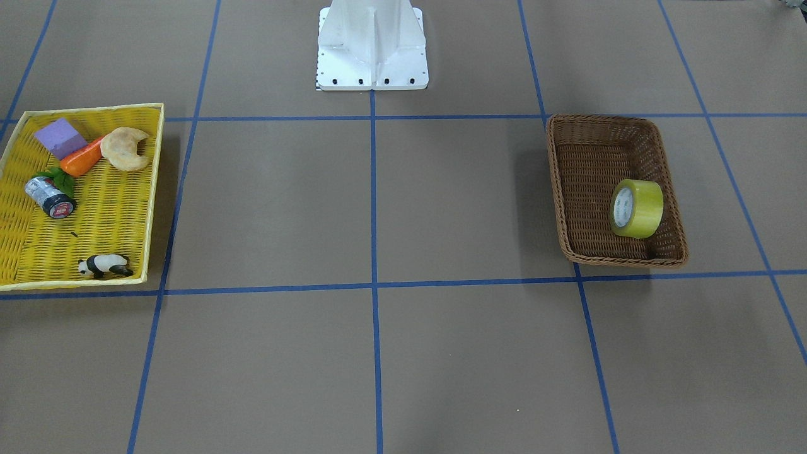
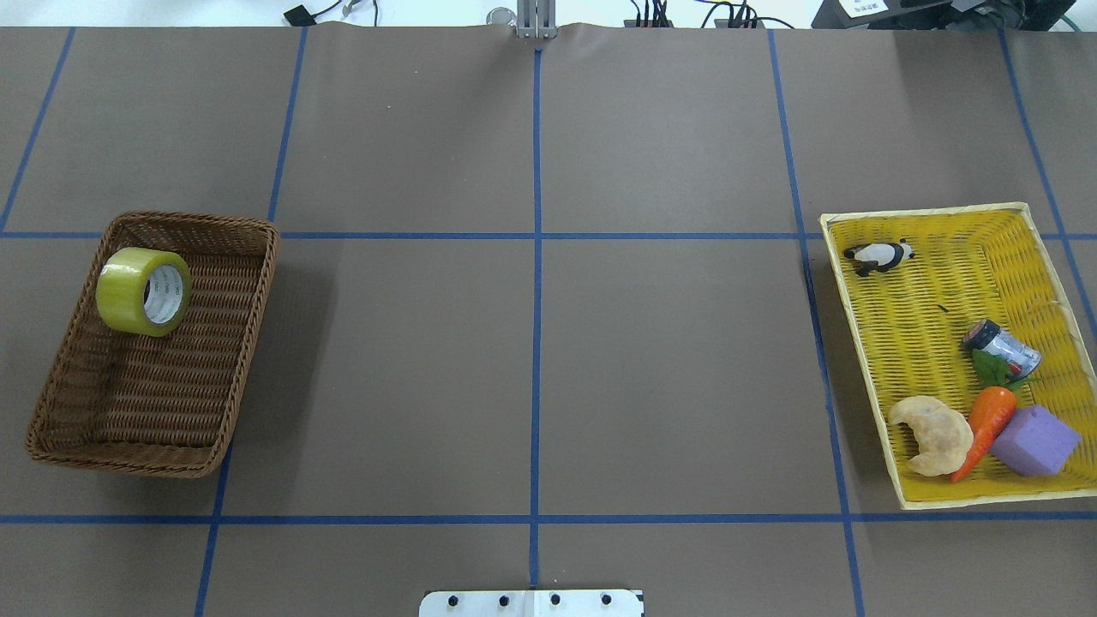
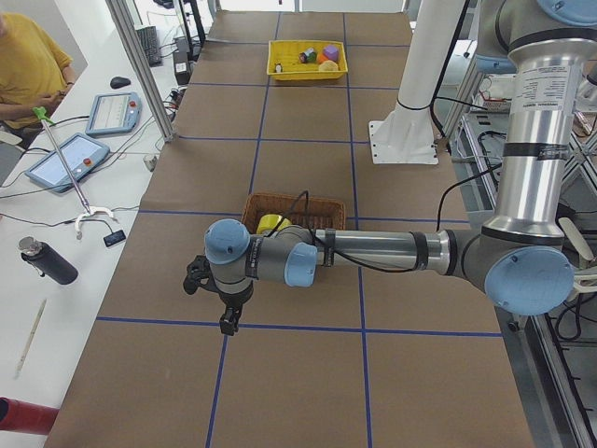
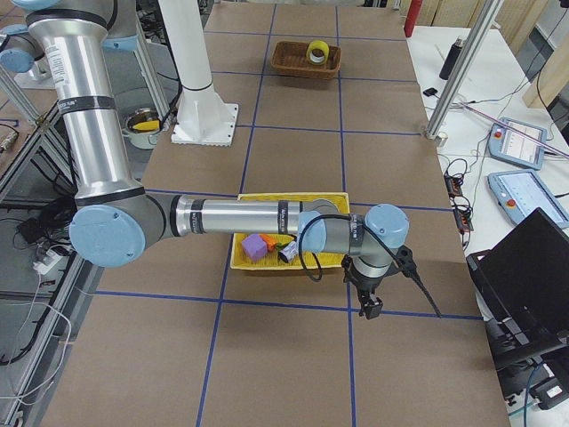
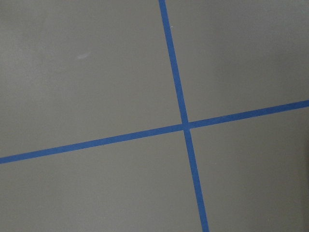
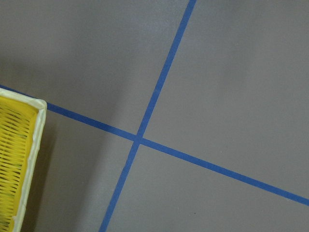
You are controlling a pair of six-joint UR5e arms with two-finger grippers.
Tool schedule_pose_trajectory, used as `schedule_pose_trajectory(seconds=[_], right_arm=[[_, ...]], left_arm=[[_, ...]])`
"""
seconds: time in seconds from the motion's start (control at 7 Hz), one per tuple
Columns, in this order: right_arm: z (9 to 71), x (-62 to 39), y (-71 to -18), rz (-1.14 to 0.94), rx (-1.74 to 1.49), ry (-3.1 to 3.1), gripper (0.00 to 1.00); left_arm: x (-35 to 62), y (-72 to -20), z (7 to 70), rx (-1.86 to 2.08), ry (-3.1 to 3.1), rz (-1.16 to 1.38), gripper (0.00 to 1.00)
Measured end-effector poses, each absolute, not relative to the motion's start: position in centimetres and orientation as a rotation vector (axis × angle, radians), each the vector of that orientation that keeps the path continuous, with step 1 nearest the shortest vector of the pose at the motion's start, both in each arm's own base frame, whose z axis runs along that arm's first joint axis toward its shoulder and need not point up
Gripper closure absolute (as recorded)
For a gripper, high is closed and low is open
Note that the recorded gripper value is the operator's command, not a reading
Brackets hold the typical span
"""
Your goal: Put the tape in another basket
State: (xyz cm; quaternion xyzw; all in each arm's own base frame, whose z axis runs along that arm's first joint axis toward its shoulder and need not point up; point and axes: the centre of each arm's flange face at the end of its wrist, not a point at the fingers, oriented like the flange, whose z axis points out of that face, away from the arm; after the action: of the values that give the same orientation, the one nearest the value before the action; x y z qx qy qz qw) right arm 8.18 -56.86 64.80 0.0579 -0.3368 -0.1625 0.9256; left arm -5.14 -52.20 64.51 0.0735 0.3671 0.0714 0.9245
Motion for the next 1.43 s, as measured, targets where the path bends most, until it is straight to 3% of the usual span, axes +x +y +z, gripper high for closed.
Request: schedule_pose_trajectory(seconds=[1.43], right_arm=[[67.3, 8.6, -54.7, -0.308, 0.081, -0.704, 0.00]], left_arm=[[-5.1, -51.2, 63.7, 0.175, 0.757, 0.165, 0.02]])
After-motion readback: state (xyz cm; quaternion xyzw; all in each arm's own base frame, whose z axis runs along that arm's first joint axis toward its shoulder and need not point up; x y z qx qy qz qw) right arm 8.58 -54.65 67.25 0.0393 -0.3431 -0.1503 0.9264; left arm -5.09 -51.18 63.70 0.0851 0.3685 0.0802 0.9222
